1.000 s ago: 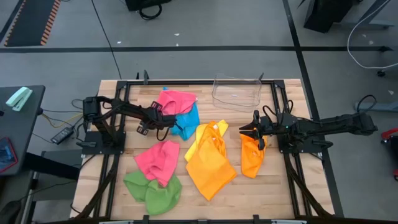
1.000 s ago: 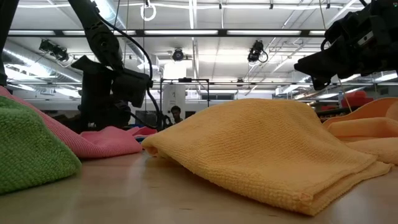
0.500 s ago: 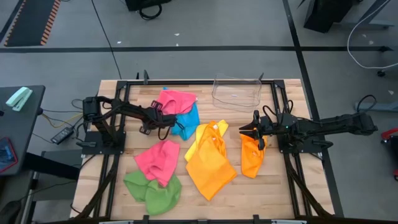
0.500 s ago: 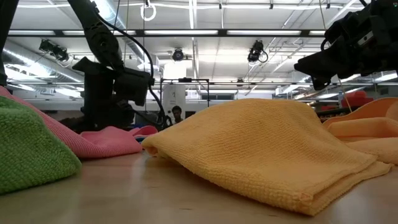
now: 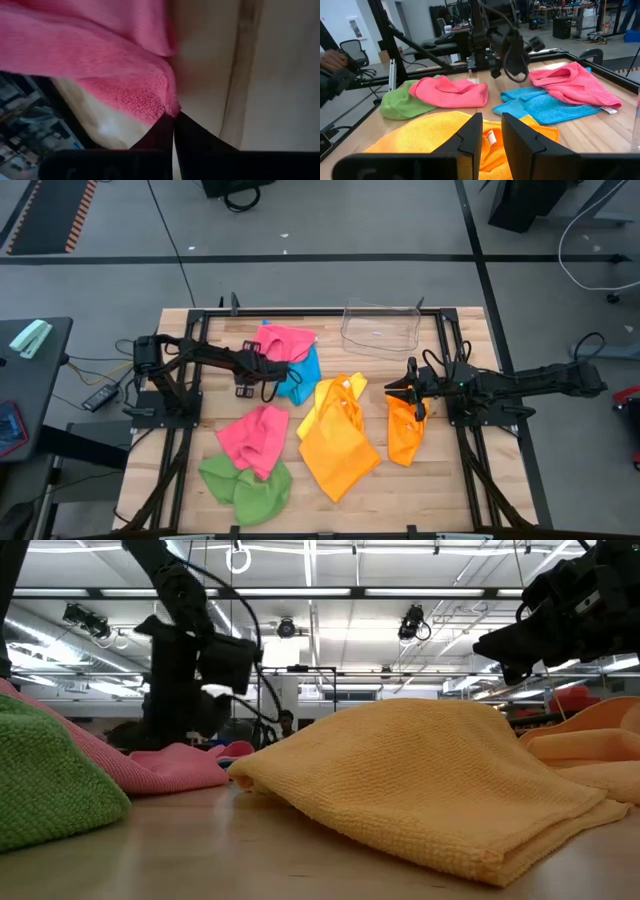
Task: Fold microfiber towels
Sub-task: Fold the top pink microfiber cloth
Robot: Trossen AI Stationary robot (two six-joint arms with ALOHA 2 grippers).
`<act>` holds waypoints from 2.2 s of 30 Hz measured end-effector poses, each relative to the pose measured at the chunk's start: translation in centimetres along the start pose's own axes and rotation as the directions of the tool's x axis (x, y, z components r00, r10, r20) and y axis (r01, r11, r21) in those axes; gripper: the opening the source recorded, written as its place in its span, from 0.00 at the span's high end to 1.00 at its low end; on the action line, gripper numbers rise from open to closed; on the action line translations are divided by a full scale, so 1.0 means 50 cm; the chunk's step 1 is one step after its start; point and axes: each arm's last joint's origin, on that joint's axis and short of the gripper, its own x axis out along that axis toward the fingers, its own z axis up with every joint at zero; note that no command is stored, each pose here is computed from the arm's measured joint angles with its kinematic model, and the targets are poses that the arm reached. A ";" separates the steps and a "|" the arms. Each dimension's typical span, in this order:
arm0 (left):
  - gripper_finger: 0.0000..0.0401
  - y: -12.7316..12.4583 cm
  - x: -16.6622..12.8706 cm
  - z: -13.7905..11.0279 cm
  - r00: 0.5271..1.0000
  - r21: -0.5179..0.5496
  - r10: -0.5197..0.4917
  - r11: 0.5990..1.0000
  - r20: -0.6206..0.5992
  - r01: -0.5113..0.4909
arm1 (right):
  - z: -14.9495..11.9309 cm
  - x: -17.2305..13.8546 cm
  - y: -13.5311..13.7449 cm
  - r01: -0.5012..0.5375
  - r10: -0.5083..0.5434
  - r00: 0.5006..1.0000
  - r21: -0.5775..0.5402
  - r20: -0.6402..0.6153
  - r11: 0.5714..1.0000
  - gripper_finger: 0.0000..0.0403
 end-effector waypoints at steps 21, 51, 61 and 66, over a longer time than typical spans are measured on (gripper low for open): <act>0.96 0.142 -0.372 0.011 0.908 -0.383 -0.341 0.827 0.243 0.413 | -0.001 0.000 0.022 -0.089 0.089 0.996 0.018 -0.002 0.996 0.80; 0.94 0.251 -0.640 -0.081 0.671 -0.470 0.066 0.763 0.739 0.443 | 0.117 0.141 0.066 -0.089 0.082 0.990 -0.059 -0.112 0.994 0.80; 0.98 0.251 -0.644 -0.078 0.656 -0.477 0.073 0.747 0.751 0.463 | 0.141 0.247 0.108 -0.106 0.062 0.969 -0.177 -0.238 0.978 0.78; 0.97 0.255 -0.650 -0.073 0.626 -0.474 0.091 0.739 0.775 0.479 | 0.150 0.277 0.135 -0.047 -0.016 0.971 -0.259 -0.239 0.965 0.69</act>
